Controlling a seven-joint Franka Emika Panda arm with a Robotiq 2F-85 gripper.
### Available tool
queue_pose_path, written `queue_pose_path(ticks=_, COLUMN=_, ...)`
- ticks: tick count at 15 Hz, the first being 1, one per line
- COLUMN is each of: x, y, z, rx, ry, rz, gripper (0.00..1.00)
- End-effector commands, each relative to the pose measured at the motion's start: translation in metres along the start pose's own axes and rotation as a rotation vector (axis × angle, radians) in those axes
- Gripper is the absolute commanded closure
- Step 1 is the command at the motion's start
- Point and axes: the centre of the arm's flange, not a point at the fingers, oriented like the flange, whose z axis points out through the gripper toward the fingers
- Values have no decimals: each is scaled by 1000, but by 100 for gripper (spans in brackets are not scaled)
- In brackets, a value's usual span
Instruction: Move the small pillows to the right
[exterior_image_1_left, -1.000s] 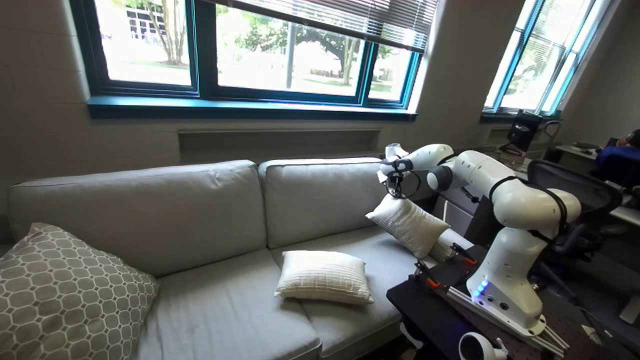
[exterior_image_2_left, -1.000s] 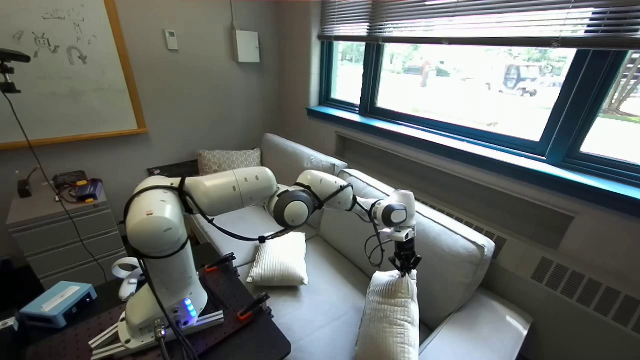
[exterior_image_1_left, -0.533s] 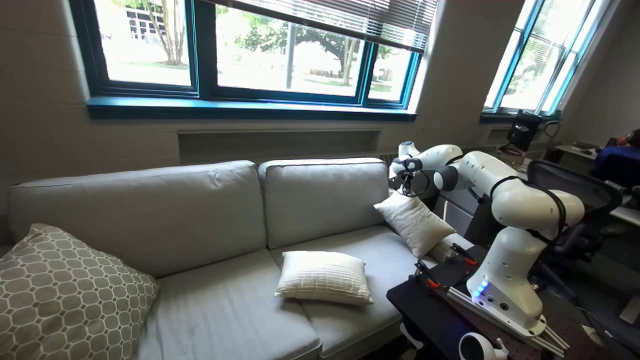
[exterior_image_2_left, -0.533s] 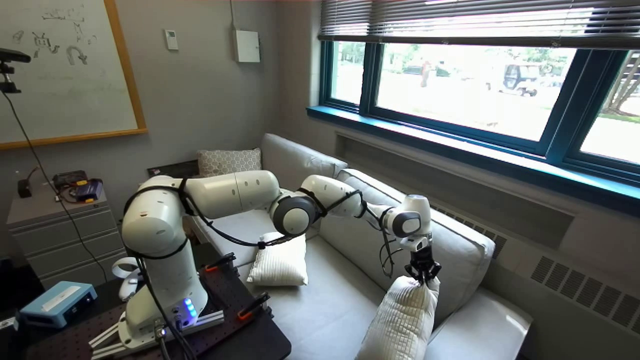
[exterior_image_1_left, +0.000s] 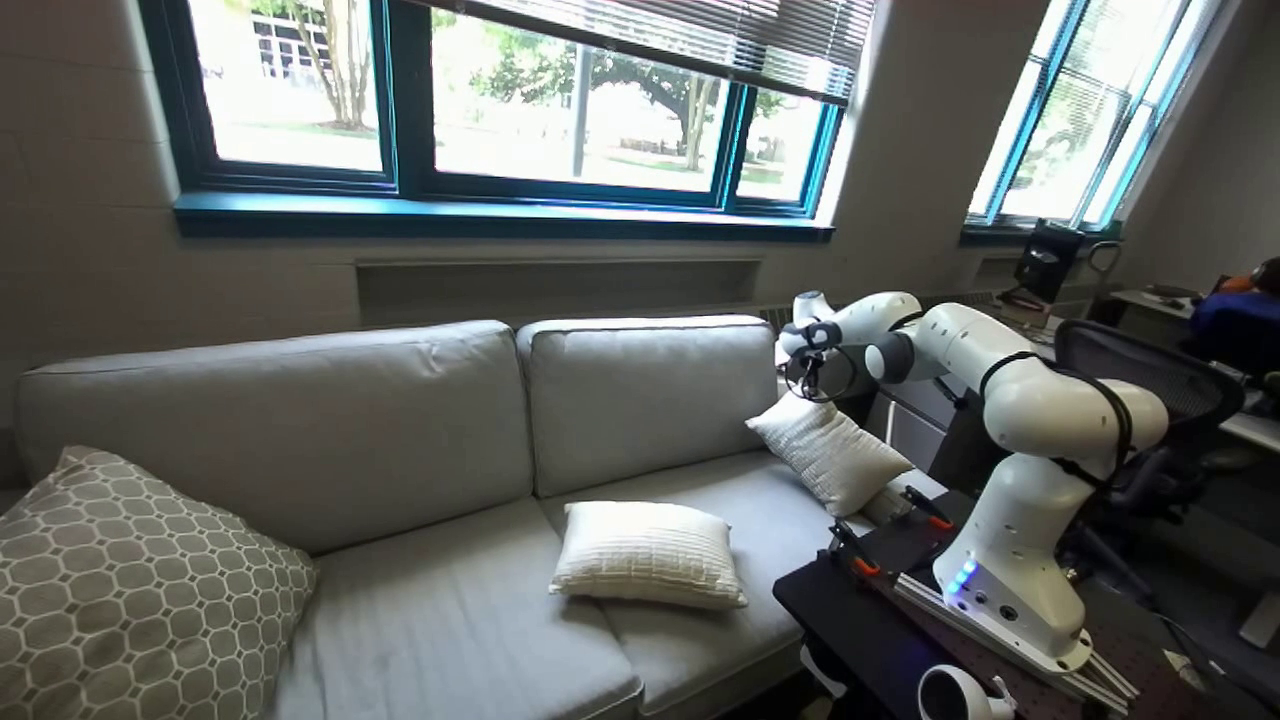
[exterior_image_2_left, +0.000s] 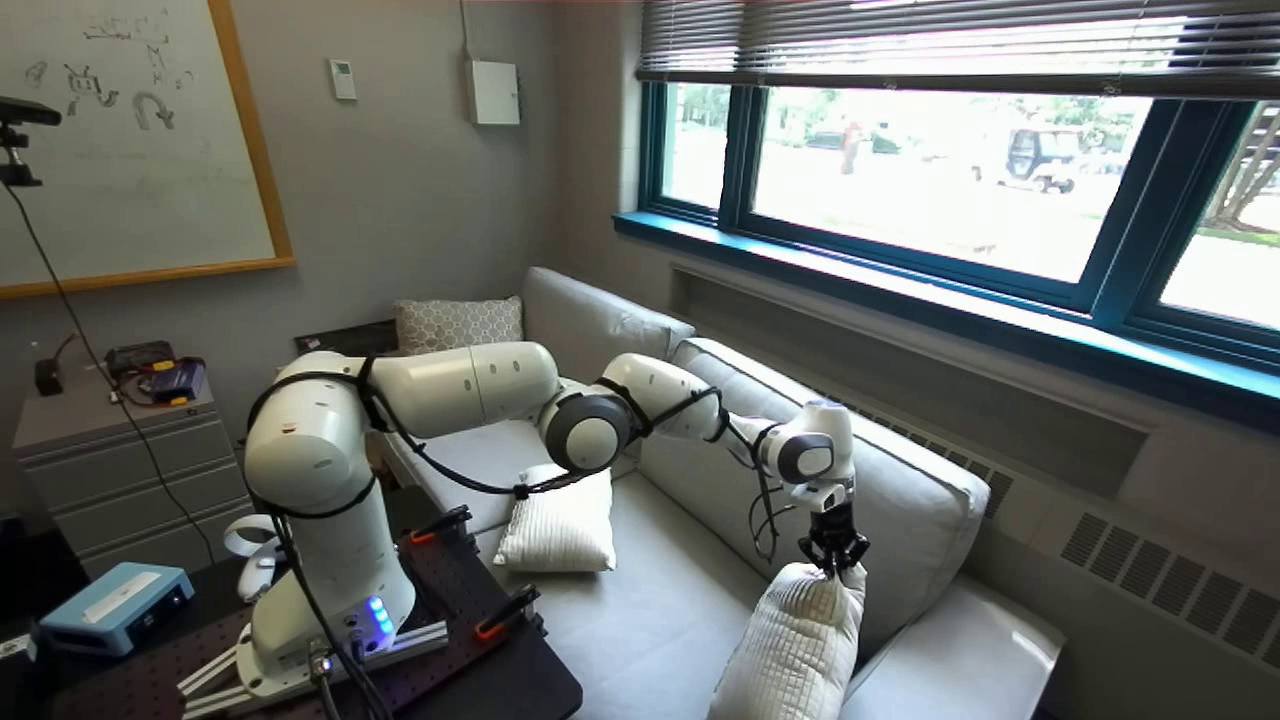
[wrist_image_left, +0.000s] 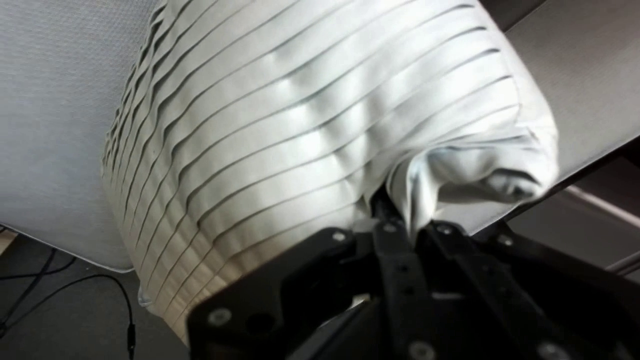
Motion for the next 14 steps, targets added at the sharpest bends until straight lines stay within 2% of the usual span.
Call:
queue_pose_path(ticks=1, x=-37, y=-50, z=22, rx=-22, ry=9, rz=-25, gripper=86)
queue_pose_path(ticks=2, x=-38, y=-49, z=21, rx=-23, ry=10, rz=-22, gripper=68)
queue_pose_path(ticks=3, x=-40, y=-48, z=20, rx=-24, ry=7, rz=-22, gripper=64)
queue_pose_path(ticks=11, x=-36, y=-40, z=24, rx=-15, ry=3, rz=-19, gripper=3)
queue_pose_path(ticks=14, x=-36, y=-37, z=23, rx=28, ry=-2, rz=-15, gripper=0)
